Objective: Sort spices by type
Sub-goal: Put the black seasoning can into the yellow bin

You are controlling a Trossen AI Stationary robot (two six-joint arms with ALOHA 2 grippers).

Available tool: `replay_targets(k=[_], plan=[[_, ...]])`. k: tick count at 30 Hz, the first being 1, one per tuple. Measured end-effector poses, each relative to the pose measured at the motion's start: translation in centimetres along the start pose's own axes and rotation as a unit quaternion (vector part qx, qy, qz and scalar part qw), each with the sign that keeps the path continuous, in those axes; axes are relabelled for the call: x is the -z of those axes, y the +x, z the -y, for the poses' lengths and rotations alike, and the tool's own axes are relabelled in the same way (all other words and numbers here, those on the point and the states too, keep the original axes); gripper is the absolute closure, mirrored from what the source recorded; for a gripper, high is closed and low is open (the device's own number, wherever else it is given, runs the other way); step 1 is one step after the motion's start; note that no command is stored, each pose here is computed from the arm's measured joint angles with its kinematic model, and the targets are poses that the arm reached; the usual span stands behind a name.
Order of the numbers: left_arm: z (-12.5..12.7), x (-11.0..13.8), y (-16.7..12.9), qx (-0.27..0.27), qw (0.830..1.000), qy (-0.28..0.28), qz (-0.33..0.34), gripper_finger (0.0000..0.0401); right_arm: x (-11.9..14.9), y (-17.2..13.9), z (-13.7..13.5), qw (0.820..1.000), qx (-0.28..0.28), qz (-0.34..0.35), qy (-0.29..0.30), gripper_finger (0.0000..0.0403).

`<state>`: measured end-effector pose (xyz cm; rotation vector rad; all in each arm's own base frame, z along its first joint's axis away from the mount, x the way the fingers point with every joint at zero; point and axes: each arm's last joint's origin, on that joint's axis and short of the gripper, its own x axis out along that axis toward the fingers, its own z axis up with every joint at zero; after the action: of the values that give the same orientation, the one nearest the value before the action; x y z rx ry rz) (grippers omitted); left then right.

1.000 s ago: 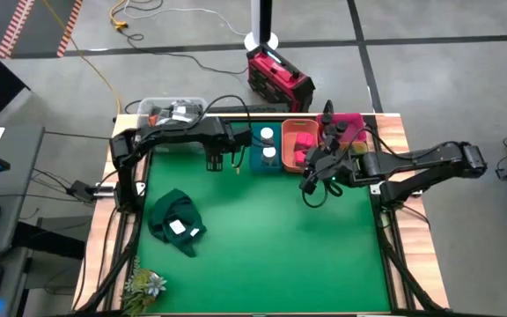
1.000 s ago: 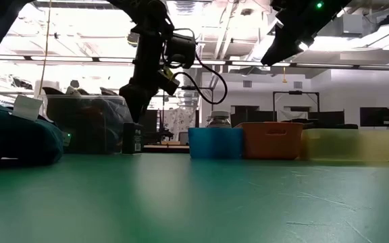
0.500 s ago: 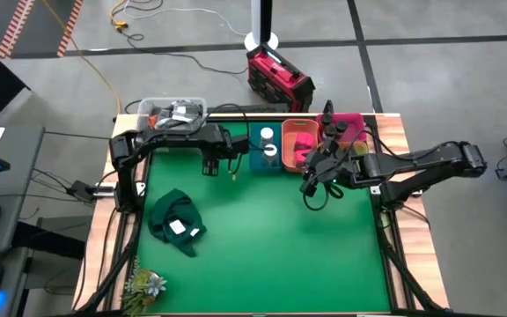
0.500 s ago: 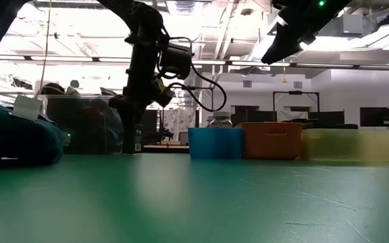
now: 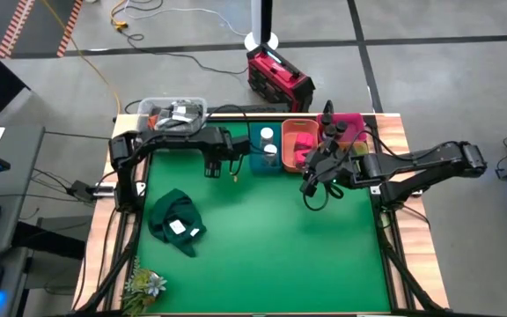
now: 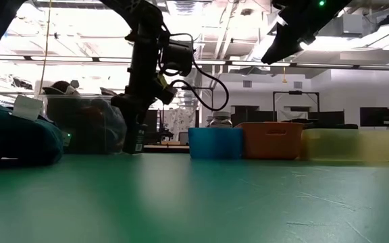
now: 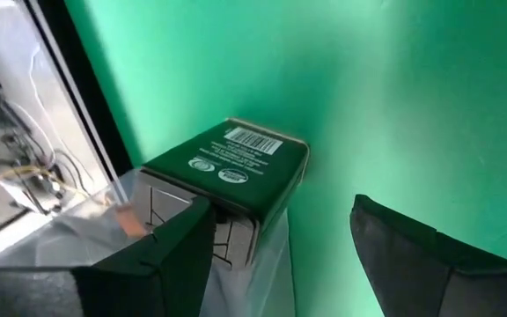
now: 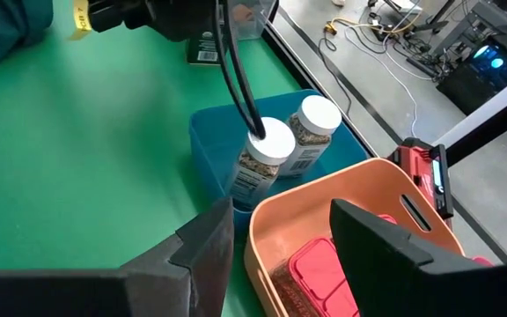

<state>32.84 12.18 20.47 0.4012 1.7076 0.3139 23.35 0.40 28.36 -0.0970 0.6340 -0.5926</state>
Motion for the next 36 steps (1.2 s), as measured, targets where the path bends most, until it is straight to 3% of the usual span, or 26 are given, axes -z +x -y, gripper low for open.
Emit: replay_targets(k=[4, 10, 15, 20, 28, 36], plan=[[-0.5, 0.5, 0.3, 0.003, 1.0, -0.023, -0.019, 0.0151, 0.0, 0.0, 0.0, 1.0, 0.0, 0.0, 0.0, 0.0184], [-1.2, 0.0, -0.7, -0.012, 1.0, -0.003, -0.009, 0.0152, -0.1, 0.0, 0.1, 1.0, 0.001, 0.003, 0.004, 0.0184], [-2.8, -0.5, -1.1, -0.032, 0.998, -0.049, 0.031, 0.0152, -0.1, 0.0, 0.1, 1.0, 0.001, 0.004, 0.005, 0.0184], [-4.0, 0.1, -0.4, -0.029, 0.997, -0.074, 0.022, 0.0152, -0.1, 0.0, 0.0, 1.0, -0.001, 0.004, 0.005, 0.0184], [-6.7, -0.3, 0.0, -0.149, 0.984, -0.09, 0.038, 0.0152, -0.1, 0.0, 0.0, 1.0, -0.001, 0.006, 0.006, 0.0184], [-9.2, 0.4, 0.8, -0.181, 0.978, -0.094, 0.038, 0.0152, -0.1, 0.0, 0.0, 1.0, -0.001, 0.006, 0.005, 0.0184]])
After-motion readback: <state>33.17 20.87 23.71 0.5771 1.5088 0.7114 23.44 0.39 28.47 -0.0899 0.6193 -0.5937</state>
